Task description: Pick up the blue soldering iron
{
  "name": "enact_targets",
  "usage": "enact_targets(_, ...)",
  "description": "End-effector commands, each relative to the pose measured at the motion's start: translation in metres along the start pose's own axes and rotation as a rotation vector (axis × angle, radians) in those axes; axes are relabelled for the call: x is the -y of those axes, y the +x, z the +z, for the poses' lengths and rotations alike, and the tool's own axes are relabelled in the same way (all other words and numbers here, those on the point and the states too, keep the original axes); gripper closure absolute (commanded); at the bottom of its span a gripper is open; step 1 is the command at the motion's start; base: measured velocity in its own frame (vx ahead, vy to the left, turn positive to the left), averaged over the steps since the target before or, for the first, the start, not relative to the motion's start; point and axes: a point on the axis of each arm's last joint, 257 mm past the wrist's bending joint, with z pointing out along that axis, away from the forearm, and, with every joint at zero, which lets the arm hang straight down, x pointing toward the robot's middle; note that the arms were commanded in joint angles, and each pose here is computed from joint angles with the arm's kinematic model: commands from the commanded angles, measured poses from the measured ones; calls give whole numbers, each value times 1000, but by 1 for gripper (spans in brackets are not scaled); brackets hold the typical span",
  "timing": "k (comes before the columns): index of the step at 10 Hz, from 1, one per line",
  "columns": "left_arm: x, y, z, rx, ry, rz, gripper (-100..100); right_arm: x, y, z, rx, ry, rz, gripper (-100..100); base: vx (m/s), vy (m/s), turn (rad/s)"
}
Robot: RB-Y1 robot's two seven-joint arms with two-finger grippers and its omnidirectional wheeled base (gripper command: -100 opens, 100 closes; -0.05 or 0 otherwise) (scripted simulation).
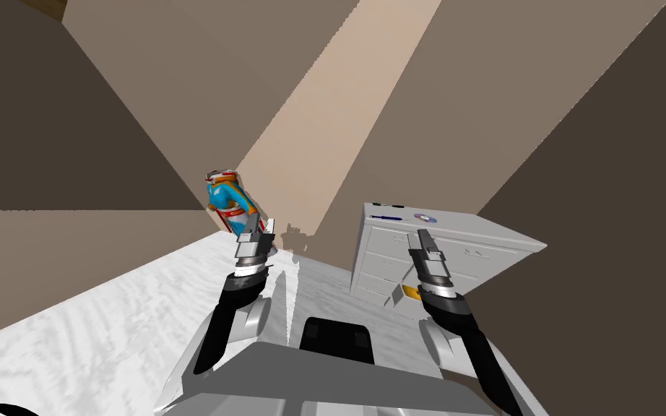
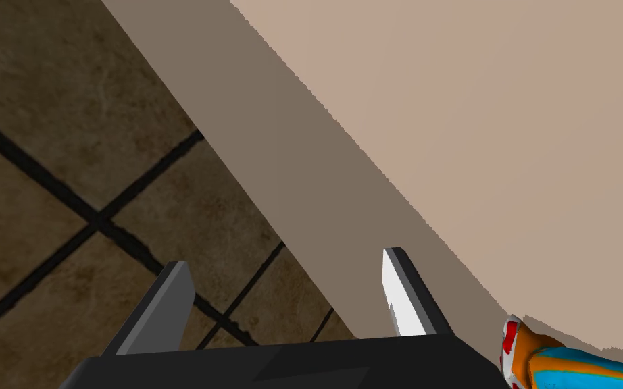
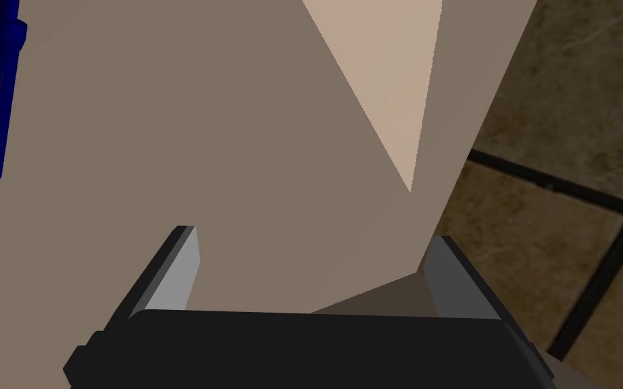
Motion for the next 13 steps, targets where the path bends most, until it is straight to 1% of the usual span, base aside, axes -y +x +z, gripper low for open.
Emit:
enact_targets(1,0,0,0,0,0,0,0,-1,-1,0,-40,-27,-52,-100,-83,-38,-15)
enact_targets(2,0,0,0,0,0,0,0,-1,1,0,-61,-31,-61,-100,-58,-29,-1)
enact_targets(3,0,0,0,0,0,0,0,-1,1,0,-88,-50,-98,-100,-58,-31,-6)
enact_targets(4,0,0,0,0,0,0,0,-1,2,0,-103,-53,-104,-100,-50,-20,-2)
enact_targets(5,0,0,0,0,0,0,0,0,2,0,-134,-72,-144,-100,-54,-23,-8)
enact_targets(6,0,0,0,0,0,0,0,0,3,0,-147,-75,-149,-100,-43,-20,-2)
enact_targets(7,0,0,0,0,0,0,0,1,3,-1,-180,-94,-190,-100,-53,-23,-4)
enact_targets(8,0,0,0,0,0,0,0,0,4,-1,-193,-98,-196,-100,-40,-14,-1)
enact_targets(9,0,0,0,0,0,0,0,2,4,-2,-227,-117,-237,-100,-36,-13,-3)
enact_targets(10,0,0,0,0,0,0,0,2,5,-2,-243,-121,-244,-100,-29,-11,-1)
enact_targets(11,0,0,0,0,0,0,0,4,5,-4,-277,-140,-284,-100,-26,-13,-1)
enact_targets(12,0,0,0,0,0,0,0,4,7,-4,-294,-144,-292,-100,-22,-14,0)
enact_targets(13,0,0,0,0,0,0,0,7,7,-7,-331,-162,-332,-100,-23,-11,2)
